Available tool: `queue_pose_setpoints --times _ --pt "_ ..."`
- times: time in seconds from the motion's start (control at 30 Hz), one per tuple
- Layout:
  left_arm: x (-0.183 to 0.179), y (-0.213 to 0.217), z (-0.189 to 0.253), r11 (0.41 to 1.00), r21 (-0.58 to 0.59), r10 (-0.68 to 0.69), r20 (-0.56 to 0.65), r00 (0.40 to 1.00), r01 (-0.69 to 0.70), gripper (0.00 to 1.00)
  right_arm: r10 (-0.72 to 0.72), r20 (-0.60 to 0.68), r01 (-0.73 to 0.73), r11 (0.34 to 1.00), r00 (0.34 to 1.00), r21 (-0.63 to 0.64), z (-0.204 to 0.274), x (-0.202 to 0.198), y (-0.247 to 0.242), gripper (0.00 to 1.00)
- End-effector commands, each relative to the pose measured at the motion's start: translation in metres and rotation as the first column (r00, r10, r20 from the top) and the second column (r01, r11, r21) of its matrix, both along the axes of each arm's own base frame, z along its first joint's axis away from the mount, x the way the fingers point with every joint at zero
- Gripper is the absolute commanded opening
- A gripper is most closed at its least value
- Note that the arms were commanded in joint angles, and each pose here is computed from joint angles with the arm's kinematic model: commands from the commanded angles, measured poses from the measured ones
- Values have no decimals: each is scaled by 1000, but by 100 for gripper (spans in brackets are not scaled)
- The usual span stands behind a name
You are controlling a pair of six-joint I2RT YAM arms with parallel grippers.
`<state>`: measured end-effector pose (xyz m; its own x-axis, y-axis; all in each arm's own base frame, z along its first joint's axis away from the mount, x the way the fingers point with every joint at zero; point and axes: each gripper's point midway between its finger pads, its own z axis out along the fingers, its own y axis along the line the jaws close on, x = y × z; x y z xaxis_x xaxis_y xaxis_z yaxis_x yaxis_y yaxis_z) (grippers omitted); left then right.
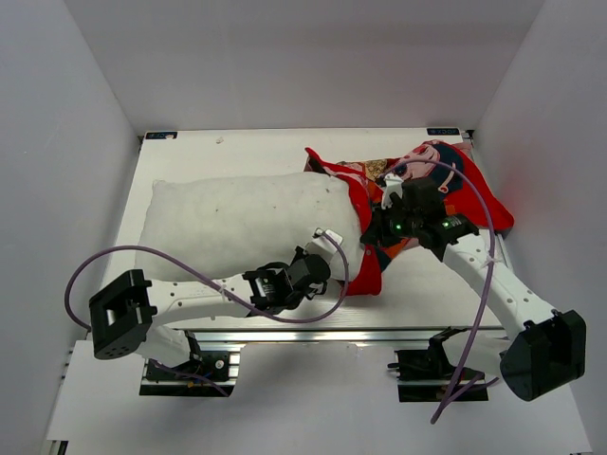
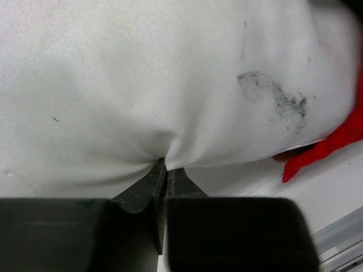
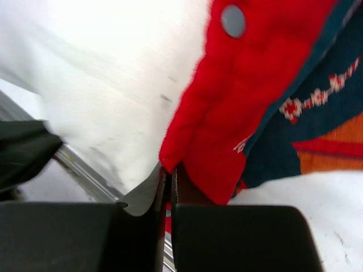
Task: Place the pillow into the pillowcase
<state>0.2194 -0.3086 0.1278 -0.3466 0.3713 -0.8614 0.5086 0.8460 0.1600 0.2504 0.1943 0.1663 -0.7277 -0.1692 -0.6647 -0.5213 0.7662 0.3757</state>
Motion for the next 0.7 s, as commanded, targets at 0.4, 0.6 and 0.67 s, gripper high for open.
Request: queue_pose_setpoints --times 0.4,0.6,0.67 --pt "46 -43 75 978 -206 0 91 996 18 2 294 170 -324 926 941 196 115 -11 116 0" --pt "65 -3 162 924 -383 110 206 972 -23 0 228 207 -259 956 952 138 116 12 115 0" --pt "61 -2 185 903 -429 81 238 968 30 0 198 215 -226 968 956 113 112 24 115 0"
